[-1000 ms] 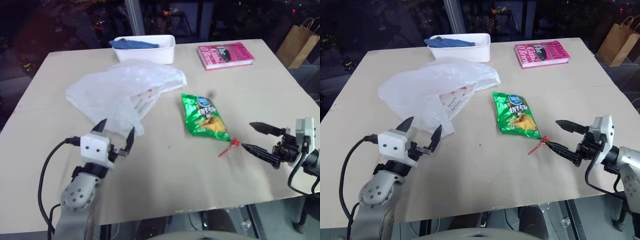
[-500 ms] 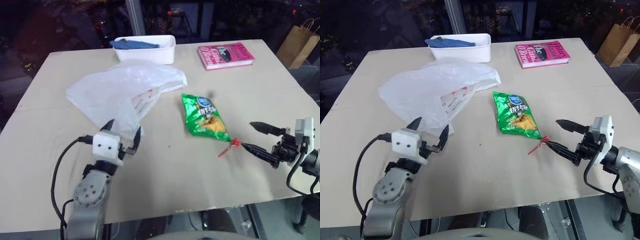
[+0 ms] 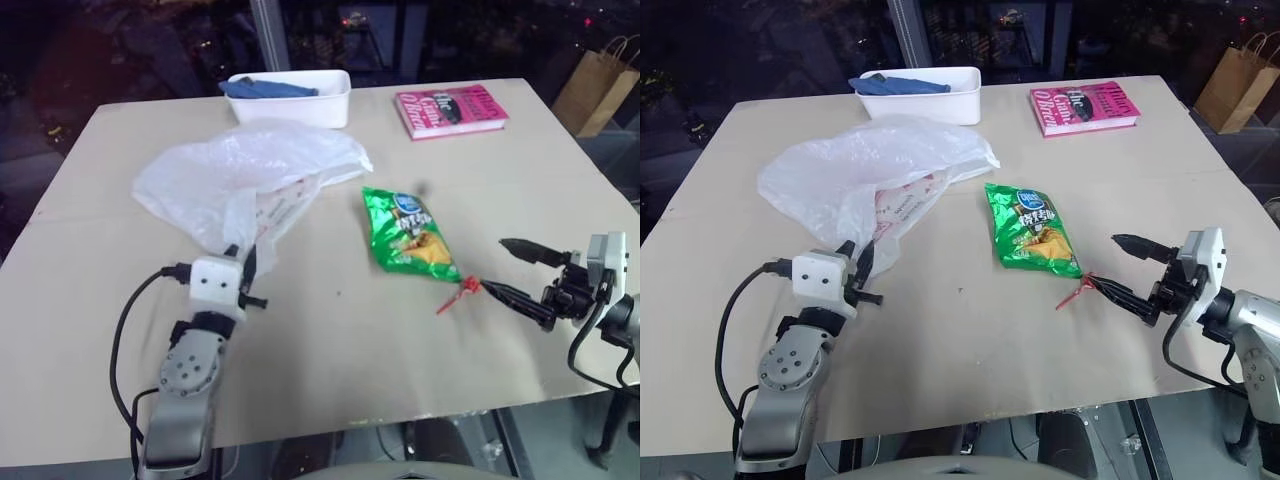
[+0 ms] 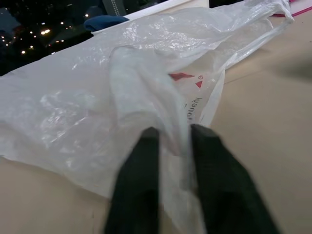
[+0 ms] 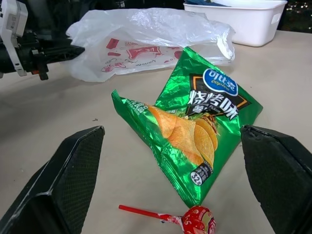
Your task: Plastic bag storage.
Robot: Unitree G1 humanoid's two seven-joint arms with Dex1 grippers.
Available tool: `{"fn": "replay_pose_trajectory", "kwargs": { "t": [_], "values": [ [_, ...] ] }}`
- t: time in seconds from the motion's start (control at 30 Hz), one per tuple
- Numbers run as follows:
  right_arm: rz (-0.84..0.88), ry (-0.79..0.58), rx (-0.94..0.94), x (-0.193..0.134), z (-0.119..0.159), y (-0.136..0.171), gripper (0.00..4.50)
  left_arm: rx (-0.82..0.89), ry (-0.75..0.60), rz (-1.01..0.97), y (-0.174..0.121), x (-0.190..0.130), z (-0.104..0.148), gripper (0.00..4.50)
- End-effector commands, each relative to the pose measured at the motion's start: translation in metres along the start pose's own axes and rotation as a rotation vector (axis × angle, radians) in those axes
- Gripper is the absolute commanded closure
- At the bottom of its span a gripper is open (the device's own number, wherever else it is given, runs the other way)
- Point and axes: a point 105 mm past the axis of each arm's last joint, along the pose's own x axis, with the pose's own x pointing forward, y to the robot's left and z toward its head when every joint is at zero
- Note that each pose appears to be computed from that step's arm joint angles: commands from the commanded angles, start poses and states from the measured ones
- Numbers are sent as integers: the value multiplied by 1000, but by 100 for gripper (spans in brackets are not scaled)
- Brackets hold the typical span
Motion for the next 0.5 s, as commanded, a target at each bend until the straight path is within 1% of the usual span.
{"fn": "replay_pose_trajectory", "kwargs": {
  "t": [0.03,0.13,0.2,0.23,0.3,0.37,0.43,0.5],
  "values": [
    [8,-22,-26,1,8,0,0,0,-38,17,4,-2,7,447],
    [19,19,-33,1,3,1,0,-77,-70,-23,0,-2,14,447],
    [49,137,-79,1,-11,3,0,-142,-105,-70,-3,-3,25,447],
    [58,175,-95,1,-16,4,0,-159,-114,-85,-3,-4,29,447],
    [39,250,-102,5,-30,-4,0,-187,-157,-113,-2,-7,43,447],
    [-30,298,-103,8,-41,-18,0,-203,-188,-142,-2,-12,54,447],
    [-97,345,-90,8,-52,-31,0,-235,-188,-144,0,-20,58,447],
    [-94,379,-79,8,-63,-33,0,-251,-179,-163,-2,-29,60,447]
  ]
}}
